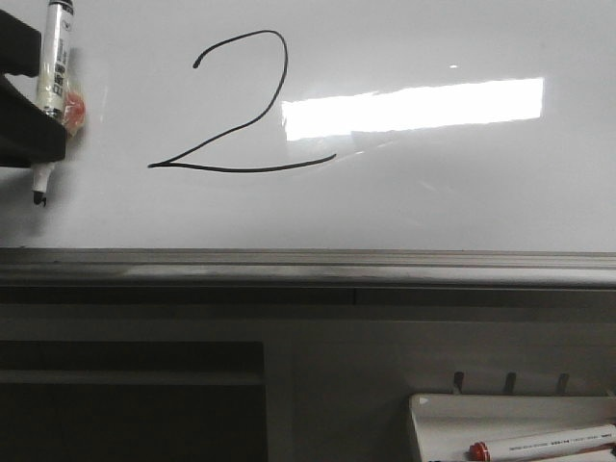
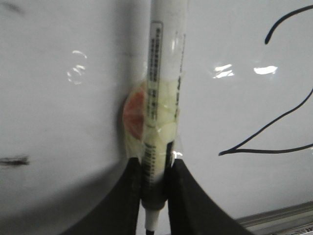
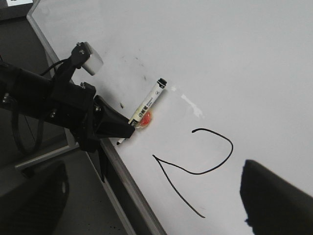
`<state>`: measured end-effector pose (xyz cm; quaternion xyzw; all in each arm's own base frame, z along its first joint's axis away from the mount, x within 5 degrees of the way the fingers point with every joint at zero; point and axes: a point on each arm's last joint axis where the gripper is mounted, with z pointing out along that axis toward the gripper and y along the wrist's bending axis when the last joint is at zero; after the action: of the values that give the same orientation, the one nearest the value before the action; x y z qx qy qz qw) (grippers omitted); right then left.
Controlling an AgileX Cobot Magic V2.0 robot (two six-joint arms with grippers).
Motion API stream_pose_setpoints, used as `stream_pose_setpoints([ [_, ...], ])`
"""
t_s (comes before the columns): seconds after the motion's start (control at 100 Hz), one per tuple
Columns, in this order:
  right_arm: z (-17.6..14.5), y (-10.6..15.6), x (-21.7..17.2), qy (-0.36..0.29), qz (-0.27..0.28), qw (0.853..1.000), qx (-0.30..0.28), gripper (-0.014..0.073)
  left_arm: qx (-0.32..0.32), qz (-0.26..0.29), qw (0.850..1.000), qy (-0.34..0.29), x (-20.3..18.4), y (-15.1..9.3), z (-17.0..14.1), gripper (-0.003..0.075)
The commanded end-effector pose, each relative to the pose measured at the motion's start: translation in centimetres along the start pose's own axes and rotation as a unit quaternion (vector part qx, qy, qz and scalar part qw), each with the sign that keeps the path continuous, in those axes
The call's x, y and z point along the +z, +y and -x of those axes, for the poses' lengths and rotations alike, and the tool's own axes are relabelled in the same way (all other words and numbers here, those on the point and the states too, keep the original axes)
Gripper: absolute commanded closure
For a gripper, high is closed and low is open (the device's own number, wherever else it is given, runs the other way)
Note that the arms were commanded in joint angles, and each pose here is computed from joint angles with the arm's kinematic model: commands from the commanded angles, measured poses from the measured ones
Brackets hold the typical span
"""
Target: Write number 2 on whiteboard
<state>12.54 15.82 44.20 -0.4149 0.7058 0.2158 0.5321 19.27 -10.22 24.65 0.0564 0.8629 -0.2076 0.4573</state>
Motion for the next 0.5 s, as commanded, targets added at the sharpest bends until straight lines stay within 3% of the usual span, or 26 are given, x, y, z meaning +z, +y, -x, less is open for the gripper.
stream_pose_setpoints([
  [0.0,1.44,-0.41,-0.9,-0.051,-0.015,0.999,-0.002,-0.0043,-0.016,-0.006,0.999,-0.047,0.12,-0.39,1.69,0.0741],
  [0.49,1.44,-0.41,-0.9,-0.051,-0.016,0.999,-0.003,-0.0043,-0.018,-0.004,0.999,-0.051,0.36,-0.34,1.72,0.0741],
])
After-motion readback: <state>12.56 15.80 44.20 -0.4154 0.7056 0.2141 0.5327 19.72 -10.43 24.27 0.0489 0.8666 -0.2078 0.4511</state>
